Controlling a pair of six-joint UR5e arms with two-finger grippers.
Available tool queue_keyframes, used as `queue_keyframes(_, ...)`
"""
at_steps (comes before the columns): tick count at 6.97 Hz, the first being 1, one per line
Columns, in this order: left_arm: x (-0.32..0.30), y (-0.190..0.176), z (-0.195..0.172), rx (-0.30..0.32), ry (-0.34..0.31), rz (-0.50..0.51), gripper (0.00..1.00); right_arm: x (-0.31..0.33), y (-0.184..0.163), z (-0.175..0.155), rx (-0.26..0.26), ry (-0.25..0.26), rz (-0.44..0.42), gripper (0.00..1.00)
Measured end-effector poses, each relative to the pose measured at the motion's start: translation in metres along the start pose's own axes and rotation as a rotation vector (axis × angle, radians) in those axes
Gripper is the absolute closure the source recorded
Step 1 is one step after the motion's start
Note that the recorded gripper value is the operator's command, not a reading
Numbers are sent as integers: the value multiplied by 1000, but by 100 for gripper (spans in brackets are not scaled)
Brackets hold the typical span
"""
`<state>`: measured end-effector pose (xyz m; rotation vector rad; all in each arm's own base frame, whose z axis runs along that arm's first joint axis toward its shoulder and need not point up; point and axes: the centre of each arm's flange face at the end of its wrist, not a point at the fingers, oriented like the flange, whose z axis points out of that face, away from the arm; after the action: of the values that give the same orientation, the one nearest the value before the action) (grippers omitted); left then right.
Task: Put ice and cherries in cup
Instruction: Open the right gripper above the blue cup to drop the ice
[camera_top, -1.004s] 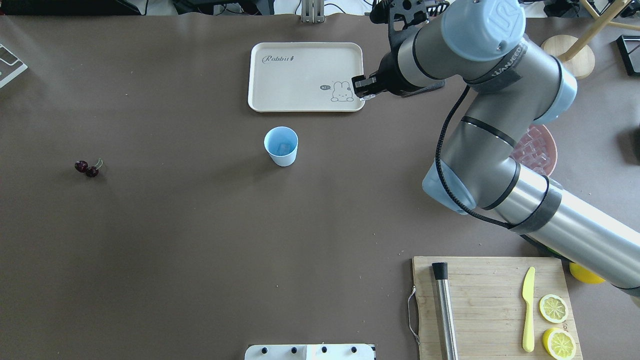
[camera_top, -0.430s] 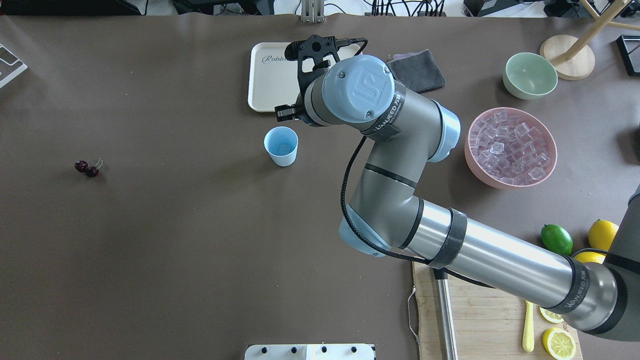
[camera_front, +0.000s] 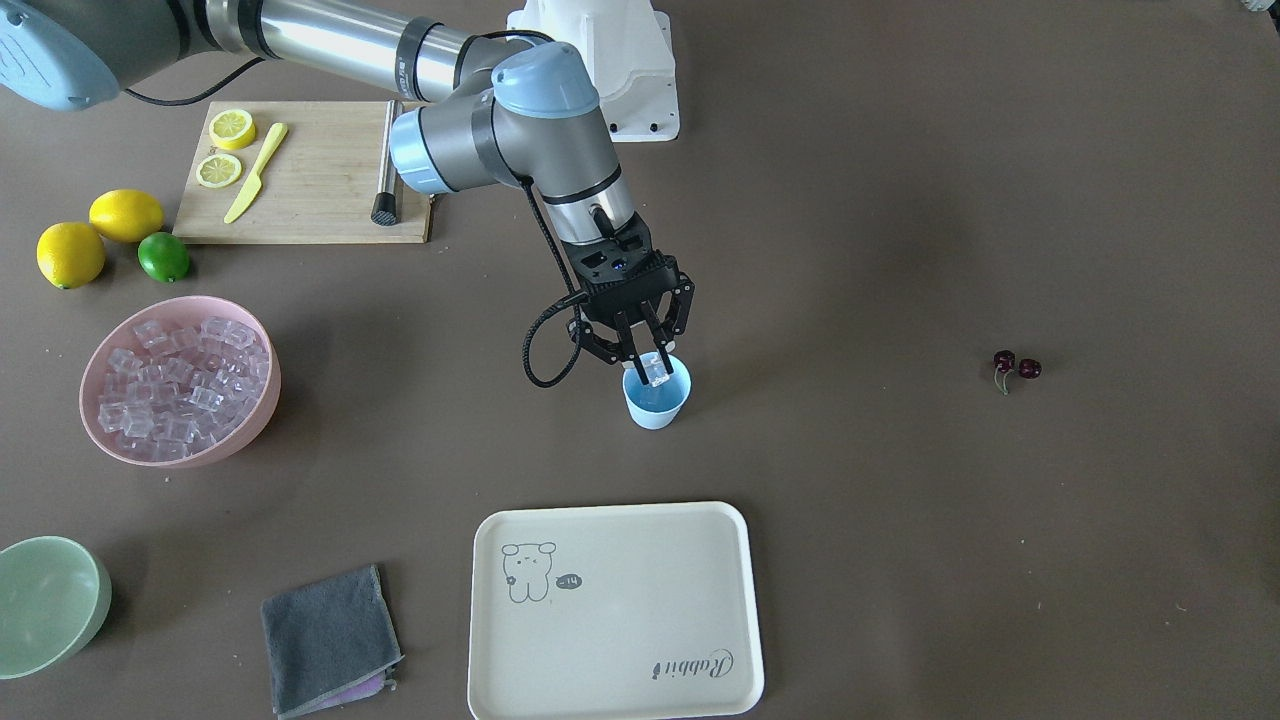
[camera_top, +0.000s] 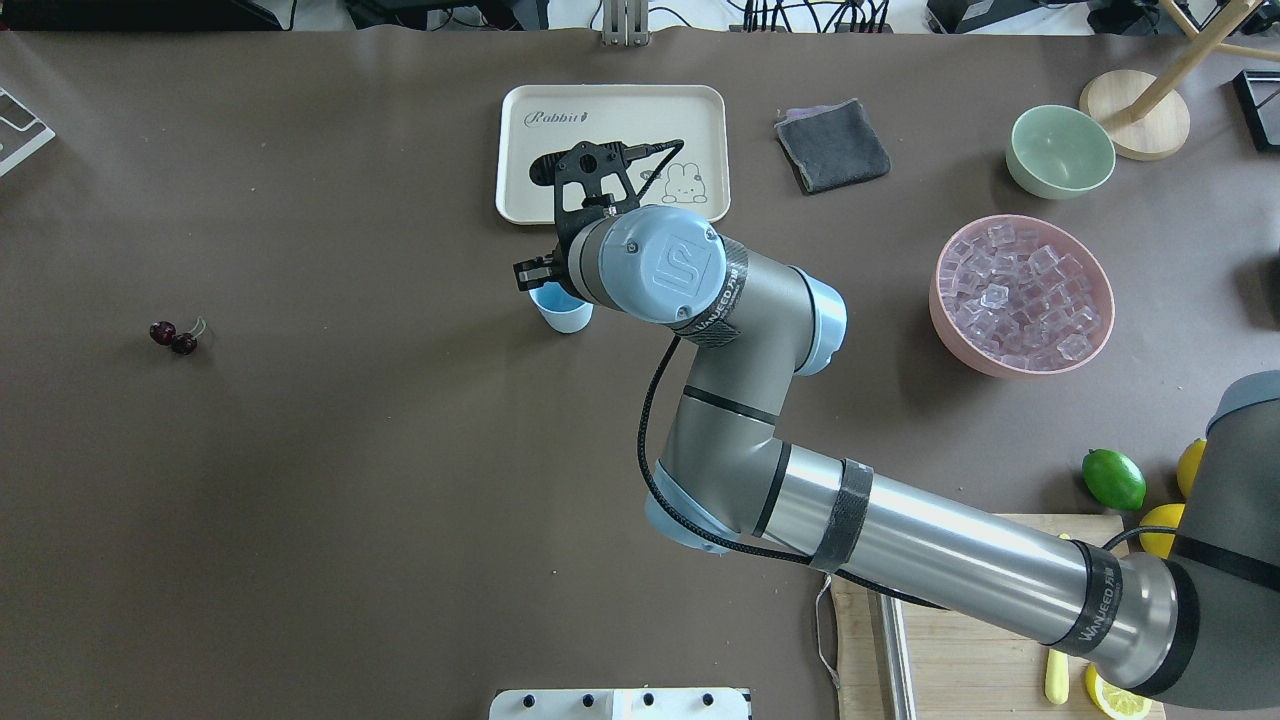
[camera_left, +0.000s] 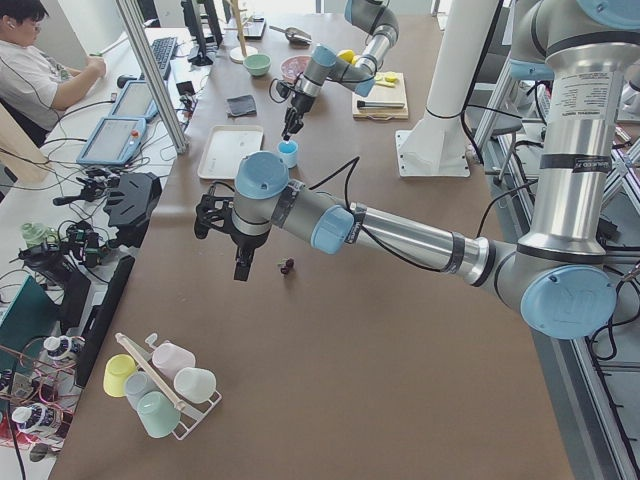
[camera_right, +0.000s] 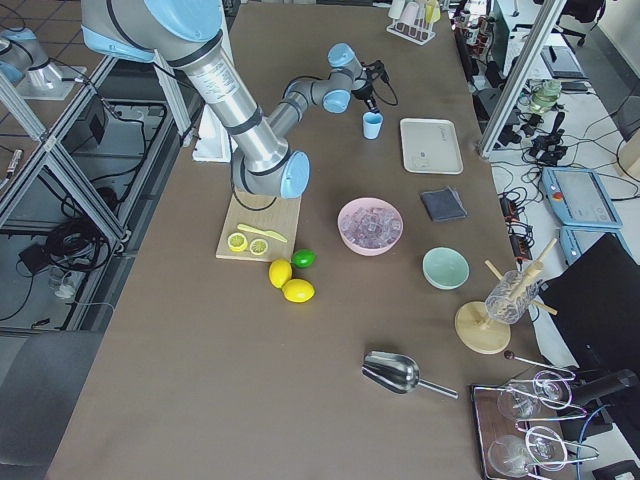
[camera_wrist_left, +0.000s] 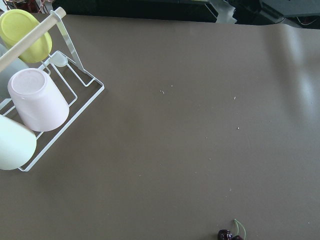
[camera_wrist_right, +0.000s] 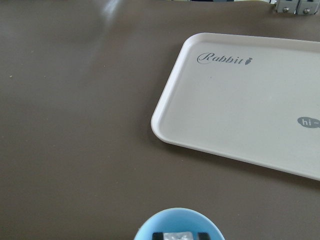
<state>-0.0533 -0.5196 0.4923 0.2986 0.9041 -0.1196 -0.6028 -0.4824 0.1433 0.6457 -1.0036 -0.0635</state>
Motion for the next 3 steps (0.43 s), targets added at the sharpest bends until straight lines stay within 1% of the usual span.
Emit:
queue_keyframes(1, -1, 1, 1, -2, -1, -1, 2, 1, 3, 6, 2, -3, 1, 2)
queue_keyframes(3, -2, 4, 2, -5, -1, -3, 2, -1, 4, 5, 5, -14, 2, 1)
